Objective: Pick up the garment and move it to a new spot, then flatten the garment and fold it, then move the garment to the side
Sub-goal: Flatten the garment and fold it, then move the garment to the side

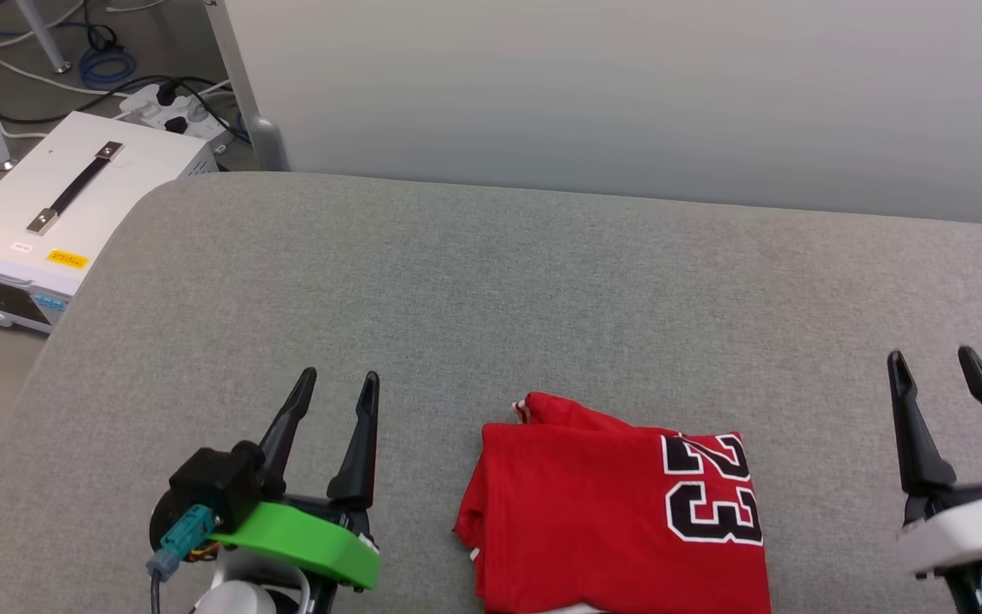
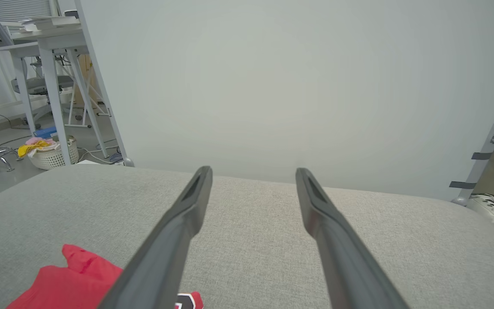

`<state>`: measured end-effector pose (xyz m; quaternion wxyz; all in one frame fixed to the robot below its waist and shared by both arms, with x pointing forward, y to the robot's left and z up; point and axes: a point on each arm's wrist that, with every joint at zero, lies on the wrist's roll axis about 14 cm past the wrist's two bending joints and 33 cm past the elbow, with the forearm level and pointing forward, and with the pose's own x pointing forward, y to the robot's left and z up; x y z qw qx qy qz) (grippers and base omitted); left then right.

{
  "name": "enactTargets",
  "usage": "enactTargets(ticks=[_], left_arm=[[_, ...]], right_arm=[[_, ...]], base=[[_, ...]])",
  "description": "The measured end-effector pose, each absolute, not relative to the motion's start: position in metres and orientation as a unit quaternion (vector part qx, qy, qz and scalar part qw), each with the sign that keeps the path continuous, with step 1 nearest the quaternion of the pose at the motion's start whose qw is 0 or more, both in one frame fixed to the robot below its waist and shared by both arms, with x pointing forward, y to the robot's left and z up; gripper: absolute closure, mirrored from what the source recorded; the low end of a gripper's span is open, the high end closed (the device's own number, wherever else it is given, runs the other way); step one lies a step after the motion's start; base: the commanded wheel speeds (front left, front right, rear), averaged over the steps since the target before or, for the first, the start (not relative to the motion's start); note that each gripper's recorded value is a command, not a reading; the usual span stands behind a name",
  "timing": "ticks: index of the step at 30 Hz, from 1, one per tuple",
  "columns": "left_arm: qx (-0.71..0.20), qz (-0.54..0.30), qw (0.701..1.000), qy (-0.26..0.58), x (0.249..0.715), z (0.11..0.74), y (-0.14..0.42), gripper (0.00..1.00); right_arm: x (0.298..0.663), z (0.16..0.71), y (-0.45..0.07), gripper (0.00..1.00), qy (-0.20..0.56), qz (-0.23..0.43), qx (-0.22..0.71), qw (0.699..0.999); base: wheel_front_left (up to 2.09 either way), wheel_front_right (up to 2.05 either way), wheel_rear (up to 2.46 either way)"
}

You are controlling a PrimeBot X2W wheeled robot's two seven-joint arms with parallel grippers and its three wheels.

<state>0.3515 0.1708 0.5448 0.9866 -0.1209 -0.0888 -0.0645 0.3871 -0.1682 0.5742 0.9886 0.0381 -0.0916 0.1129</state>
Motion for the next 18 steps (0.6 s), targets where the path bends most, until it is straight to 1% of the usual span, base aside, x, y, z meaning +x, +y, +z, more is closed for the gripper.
enactTargets(ticks=[3,9,18], left_arm=[[-0.121,-0.064,0.987,-0.088,0.348,0.542,0.169,0.0],[-0.111,-0.064,0.987,-0.092,0.345,0.543,0.168,0.0],[-0.11,-0.06,0.988,-0.089,0.342,0.539,0.167,0.0]], right_arm=[[0.375,0.568,-0.17,0.0,-0.1,0.098,0.059,0.988],[0.359,0.552,-0.165,0.0,-0.089,0.091,0.078,0.989],[0.356,0.551,-0.158,0.0,-0.089,0.095,0.084,0.988]], base=[[0.0,0.0,0.0],[0.0,0.0,0.0],[0.0,0.0,0.0]])
